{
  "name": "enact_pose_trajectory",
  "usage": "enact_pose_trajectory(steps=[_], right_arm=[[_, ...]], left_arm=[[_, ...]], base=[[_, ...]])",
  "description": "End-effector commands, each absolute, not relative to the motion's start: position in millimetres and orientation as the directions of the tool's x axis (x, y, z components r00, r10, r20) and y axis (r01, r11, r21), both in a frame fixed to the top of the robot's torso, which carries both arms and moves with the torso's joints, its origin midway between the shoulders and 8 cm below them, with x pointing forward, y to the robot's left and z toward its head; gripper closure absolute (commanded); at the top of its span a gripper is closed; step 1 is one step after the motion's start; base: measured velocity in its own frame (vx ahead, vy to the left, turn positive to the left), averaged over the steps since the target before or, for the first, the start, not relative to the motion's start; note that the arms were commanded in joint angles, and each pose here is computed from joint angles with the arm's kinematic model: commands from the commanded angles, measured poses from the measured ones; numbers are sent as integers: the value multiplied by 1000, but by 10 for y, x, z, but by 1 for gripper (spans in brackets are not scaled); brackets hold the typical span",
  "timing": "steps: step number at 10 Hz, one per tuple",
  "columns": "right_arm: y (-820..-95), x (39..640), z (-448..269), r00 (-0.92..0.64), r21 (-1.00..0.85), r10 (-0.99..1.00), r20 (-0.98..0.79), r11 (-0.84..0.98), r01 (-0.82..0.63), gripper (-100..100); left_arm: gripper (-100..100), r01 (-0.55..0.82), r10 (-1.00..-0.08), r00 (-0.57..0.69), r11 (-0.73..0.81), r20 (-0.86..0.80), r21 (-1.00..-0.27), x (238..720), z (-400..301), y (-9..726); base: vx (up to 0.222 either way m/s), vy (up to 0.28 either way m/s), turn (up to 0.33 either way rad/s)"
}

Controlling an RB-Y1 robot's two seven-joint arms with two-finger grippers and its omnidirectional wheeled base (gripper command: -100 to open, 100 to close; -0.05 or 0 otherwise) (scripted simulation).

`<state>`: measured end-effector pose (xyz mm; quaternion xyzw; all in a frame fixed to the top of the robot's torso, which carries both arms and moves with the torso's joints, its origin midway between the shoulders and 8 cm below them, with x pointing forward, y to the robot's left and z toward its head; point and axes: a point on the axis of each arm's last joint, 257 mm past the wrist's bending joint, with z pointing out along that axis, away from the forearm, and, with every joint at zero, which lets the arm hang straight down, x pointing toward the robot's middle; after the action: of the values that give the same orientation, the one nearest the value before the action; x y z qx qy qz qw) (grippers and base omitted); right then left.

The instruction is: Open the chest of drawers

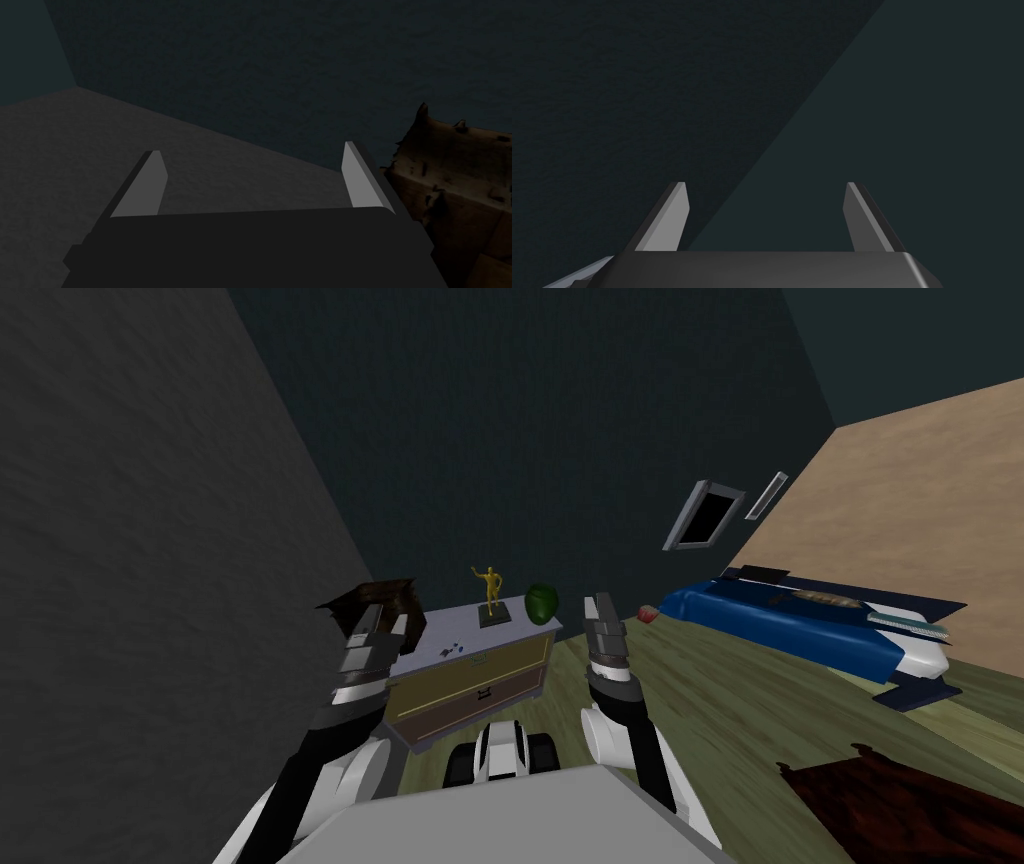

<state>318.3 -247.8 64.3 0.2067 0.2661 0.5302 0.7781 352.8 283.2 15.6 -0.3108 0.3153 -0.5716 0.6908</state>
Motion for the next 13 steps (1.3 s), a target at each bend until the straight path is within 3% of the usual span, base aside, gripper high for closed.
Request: enact_pose_trajectory(steps=[1,13], right_arm=[[-2478,3183,643,296,604,935,-195,352,-715,0],[-2478,3183,643,296,604,935,-195,352,-715,0]], left_arm=[[-100,579,-985,119,173,-127,-797,3602,-32,2809],[-100,513,-978,70,206,-198,-834,3828,-895,2910]], base=[[12,-40,32],[12,-39,27]])
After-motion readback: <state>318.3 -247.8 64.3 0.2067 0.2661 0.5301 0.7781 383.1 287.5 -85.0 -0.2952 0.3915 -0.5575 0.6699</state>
